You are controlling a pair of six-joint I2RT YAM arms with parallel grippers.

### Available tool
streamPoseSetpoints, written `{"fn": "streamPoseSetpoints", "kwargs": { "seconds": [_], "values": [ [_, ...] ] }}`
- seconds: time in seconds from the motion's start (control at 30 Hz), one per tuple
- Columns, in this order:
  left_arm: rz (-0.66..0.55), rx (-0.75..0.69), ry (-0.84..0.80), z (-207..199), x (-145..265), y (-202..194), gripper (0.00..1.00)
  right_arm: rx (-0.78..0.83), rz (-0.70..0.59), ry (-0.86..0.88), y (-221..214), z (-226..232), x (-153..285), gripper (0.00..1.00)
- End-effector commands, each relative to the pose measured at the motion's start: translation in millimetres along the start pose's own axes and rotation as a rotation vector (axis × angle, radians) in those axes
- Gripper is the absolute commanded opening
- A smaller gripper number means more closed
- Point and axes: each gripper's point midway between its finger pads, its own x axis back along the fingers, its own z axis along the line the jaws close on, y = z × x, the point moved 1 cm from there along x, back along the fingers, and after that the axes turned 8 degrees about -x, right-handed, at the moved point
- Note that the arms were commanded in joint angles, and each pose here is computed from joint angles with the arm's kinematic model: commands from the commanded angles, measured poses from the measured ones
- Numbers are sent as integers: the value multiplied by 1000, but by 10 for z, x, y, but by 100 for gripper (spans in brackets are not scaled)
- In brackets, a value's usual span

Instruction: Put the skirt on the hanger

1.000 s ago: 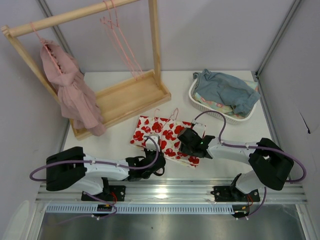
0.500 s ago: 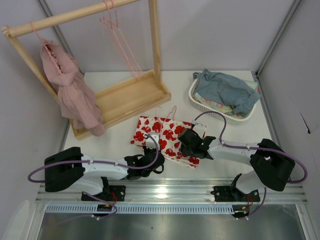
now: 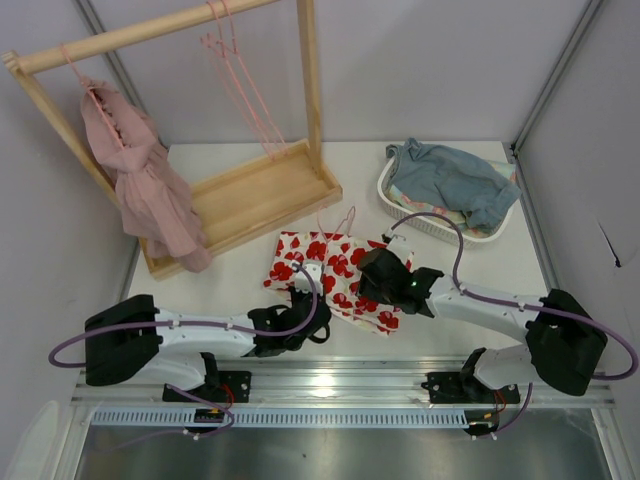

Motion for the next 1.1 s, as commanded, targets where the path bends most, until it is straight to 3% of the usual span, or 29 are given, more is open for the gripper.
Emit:
{"fn": "streamPoseSetpoints", "kwargs": {
  "seconds": [0.0,0.5,1.07],
  "values": [
    [-97,68,-14,-105,44,405,0,-22,-74,50,238,148,136,51],
    [-92,76,-15,-146,64,358,0,-46,-25,-128,-129,-563,-19,48],
    [-84,69,-52,-255,91,317,0,-49,-19,-91,-195,-428,-95,47]
  ]
}}
